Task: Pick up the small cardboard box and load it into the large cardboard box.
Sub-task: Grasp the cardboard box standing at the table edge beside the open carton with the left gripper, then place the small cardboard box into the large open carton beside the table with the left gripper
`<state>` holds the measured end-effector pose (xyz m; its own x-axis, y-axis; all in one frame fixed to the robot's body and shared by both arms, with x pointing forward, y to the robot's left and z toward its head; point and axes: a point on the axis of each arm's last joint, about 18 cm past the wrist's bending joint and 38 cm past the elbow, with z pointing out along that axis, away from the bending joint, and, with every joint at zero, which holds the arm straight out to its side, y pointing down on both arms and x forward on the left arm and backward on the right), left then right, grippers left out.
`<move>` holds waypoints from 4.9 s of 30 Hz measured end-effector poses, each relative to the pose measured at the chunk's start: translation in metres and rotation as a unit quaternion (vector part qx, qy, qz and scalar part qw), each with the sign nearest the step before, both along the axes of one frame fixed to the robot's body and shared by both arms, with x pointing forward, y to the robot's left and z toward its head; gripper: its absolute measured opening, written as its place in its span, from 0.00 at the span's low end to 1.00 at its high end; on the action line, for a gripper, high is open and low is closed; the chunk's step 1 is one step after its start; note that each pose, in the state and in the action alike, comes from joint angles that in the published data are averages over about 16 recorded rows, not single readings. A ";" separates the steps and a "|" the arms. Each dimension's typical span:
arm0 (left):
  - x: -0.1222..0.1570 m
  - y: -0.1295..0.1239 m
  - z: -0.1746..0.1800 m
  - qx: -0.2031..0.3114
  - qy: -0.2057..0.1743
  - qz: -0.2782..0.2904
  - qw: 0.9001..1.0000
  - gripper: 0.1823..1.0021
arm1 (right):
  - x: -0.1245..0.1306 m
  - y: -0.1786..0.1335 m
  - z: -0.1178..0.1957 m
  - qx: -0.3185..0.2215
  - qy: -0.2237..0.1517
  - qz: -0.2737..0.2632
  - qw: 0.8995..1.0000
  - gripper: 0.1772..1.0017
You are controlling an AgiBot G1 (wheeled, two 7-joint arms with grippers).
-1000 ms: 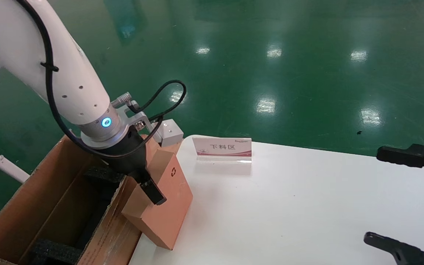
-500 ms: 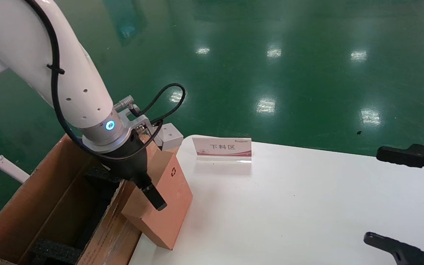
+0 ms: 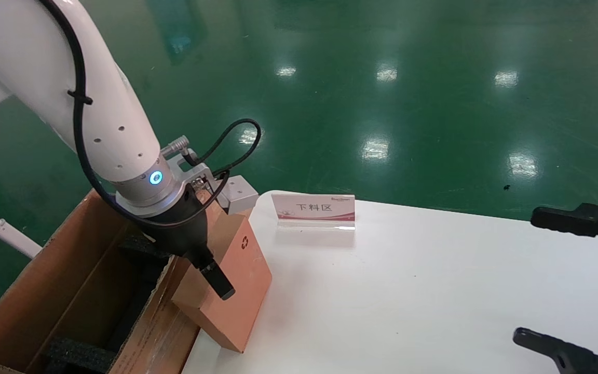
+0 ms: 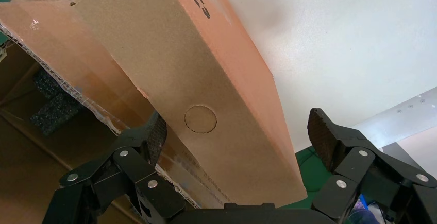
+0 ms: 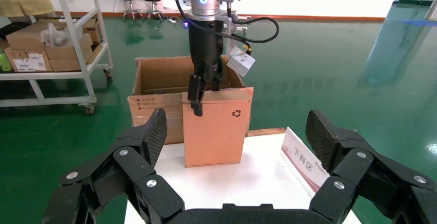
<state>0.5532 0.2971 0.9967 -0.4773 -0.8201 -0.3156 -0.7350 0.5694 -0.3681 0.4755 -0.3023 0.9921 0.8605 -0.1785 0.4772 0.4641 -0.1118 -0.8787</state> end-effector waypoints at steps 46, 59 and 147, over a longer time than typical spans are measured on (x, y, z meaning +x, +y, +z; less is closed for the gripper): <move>0.025 0.049 -0.038 -0.015 -0.017 0.022 1.000 0.98 | 0.000 0.000 0.000 0.000 0.000 0.000 1.000 1.00; 0.024 0.049 -0.038 -0.015 -0.015 0.022 1.000 0.82 | 0.000 0.000 0.000 0.000 0.000 0.000 1.000 0.91; -0.080 0.236 -0.008 -0.017 -0.024 0.235 0.972 0.25 | 0.000 0.000 0.000 0.000 0.000 0.000 1.000 0.50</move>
